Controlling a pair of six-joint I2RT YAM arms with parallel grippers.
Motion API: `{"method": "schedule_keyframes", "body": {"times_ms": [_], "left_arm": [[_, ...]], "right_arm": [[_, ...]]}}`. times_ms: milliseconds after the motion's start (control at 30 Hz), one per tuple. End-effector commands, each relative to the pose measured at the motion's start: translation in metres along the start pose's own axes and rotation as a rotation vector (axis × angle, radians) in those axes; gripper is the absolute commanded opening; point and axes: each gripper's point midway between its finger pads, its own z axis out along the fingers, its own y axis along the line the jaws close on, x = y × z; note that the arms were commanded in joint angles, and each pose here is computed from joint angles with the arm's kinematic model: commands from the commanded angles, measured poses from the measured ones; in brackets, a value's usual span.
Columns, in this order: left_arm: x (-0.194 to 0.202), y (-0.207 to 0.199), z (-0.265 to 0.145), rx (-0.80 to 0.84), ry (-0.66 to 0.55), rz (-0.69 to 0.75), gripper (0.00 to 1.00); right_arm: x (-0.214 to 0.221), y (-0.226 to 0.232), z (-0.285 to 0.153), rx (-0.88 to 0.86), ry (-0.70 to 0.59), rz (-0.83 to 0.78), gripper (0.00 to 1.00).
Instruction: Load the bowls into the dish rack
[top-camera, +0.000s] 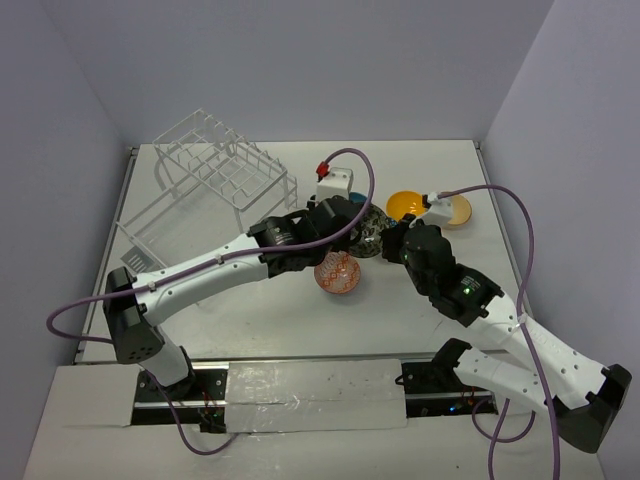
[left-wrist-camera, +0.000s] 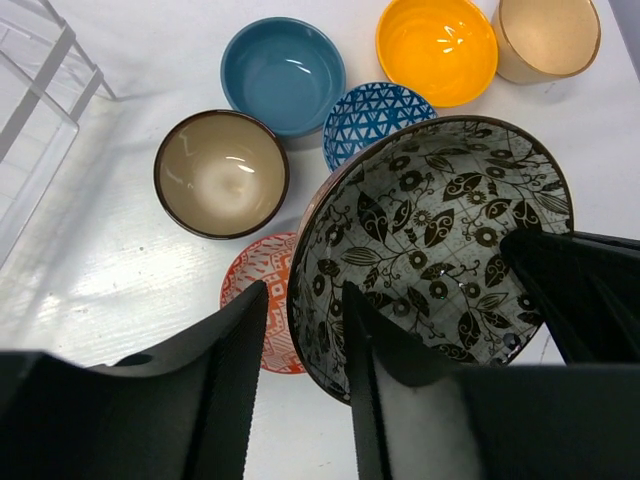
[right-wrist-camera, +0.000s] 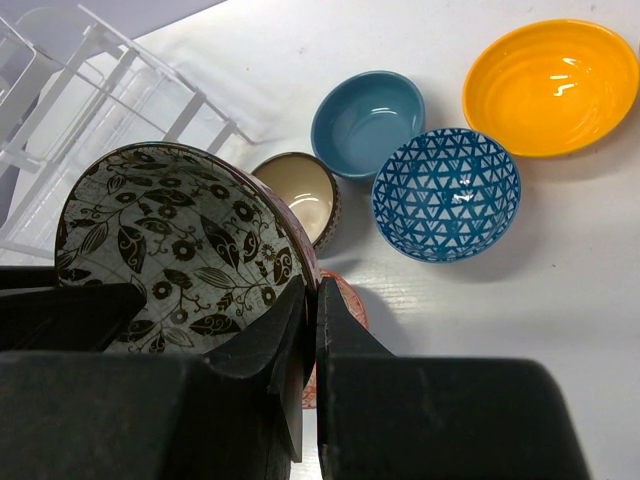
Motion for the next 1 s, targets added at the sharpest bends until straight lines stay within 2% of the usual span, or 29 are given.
{"method": "schedule_keyframes", "body": {"times_ms": [0,300,467,667,733,767,800,833,867,900,933,967], "left_arm": [[-0.018,-0.006,-0.004,0.000,-0.045,-0.033,0.40],[-0.015,-0.006,0.003,-0.024,-0.035,-0.031,0.34],[-0.017,-0.003,0.003,-0.045,-0.043,-0.033,0.18],[-0.025,0.003,-0.003,-0.062,-0.064,-0.037,0.22],[-0.025,0.003,-0.003,-0.065,-0.070,-0.037,0.19],[-0.025,0.003,-0.004,-0.063,-0.070,-0.033,0.14],[-0.026,0.004,-0.004,-0.063,-0.073,-0.035,0.05],[-0.027,0.005,-0.004,-0.069,-0.075,-0.034,0.00],[-0.028,0.006,-0.005,-0.073,-0.078,-0.033,0.00],[-0.030,0.006,-0.007,-0.073,-0.086,-0.032,0.00],[-0.031,0.009,-0.008,-0.083,-0.090,-0.031,0.00],[-0.035,0.013,-0.011,-0.096,-0.105,-0.027,0.00]], "right_arm": [[-0.041,0.029,-0.007,-0.085,-0.112,0.112,0.00],[-0.040,0.034,-0.008,-0.101,-0.109,0.121,0.00],[-0.039,0.034,-0.008,-0.100,-0.110,0.120,0.00],[-0.037,0.030,-0.007,-0.083,-0.112,0.121,0.00],[-0.036,0.032,-0.008,-0.090,-0.107,0.121,0.00],[-0.037,0.033,-0.008,-0.098,-0.107,0.123,0.00],[-0.037,0.034,-0.009,-0.105,-0.105,0.121,0.10],[-0.036,0.038,-0.010,-0.129,-0.094,0.116,0.17],[-0.037,0.041,-0.012,-0.144,-0.096,0.114,0.23],[-0.039,0.042,-0.015,-0.160,-0.100,0.118,0.37],[-0.040,0.045,-0.017,-0.178,-0.098,0.119,0.43],[-0.043,0.046,-0.020,-0.193,-0.107,0.122,0.54]]}}
